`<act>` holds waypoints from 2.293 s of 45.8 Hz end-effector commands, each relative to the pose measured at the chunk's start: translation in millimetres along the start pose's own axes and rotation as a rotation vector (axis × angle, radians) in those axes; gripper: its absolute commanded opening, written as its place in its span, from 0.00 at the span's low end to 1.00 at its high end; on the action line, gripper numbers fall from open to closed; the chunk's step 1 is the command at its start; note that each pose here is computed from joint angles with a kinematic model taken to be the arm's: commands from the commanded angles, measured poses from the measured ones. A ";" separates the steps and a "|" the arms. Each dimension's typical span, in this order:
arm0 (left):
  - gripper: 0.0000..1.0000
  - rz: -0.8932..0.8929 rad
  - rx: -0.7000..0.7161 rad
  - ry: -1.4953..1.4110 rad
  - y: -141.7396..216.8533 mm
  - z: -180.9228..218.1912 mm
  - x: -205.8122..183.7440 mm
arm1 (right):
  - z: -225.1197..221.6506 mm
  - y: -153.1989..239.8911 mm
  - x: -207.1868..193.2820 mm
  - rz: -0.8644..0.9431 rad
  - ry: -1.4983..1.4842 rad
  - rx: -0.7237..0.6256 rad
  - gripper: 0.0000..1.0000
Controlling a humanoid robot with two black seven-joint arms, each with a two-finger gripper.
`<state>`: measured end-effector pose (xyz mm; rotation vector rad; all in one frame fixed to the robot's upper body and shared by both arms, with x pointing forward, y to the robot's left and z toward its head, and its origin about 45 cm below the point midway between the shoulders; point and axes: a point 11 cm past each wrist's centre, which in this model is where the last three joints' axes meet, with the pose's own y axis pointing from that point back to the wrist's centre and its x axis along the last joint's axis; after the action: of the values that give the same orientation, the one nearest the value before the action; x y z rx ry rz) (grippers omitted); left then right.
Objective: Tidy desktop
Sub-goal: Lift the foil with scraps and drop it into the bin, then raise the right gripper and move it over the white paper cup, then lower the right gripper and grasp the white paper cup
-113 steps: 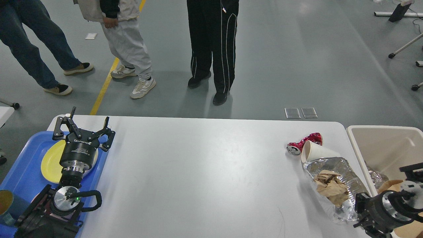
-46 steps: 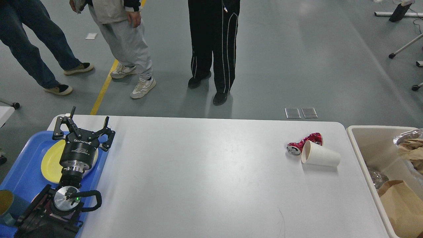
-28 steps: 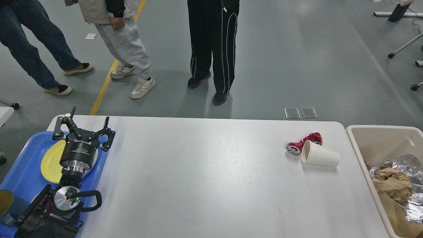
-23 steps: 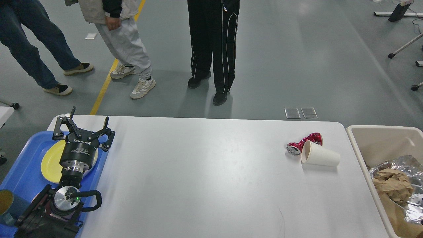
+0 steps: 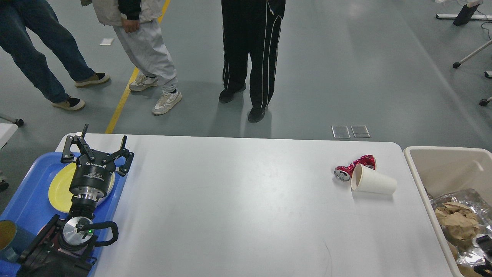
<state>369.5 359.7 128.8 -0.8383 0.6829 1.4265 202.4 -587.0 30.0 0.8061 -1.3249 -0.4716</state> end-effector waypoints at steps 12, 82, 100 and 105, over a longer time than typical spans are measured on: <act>0.97 0.000 0.000 0.000 0.0 0.0 0.0 | 0.9 0.4 4.5 0.041 0.013 -0.010 1.00; 0.97 0.000 0.000 0.000 0.0 0.0 0.0 | -179.7 490.9 0.9 -0.466 1.224 0.486 1.00; 0.97 0.000 0.000 0.000 0.0 0.0 0.0 | -205.2 429.3 -0.7 -0.601 0.962 0.450 0.99; 0.97 0.000 0.000 0.000 0.0 0.0 0.0 | -222.2 389.9 -2.5 -0.678 0.729 0.452 0.99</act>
<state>369.6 359.6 128.7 -0.8383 0.6831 1.4264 344.0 -257.1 340.8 1.5728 -0.2702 -0.1831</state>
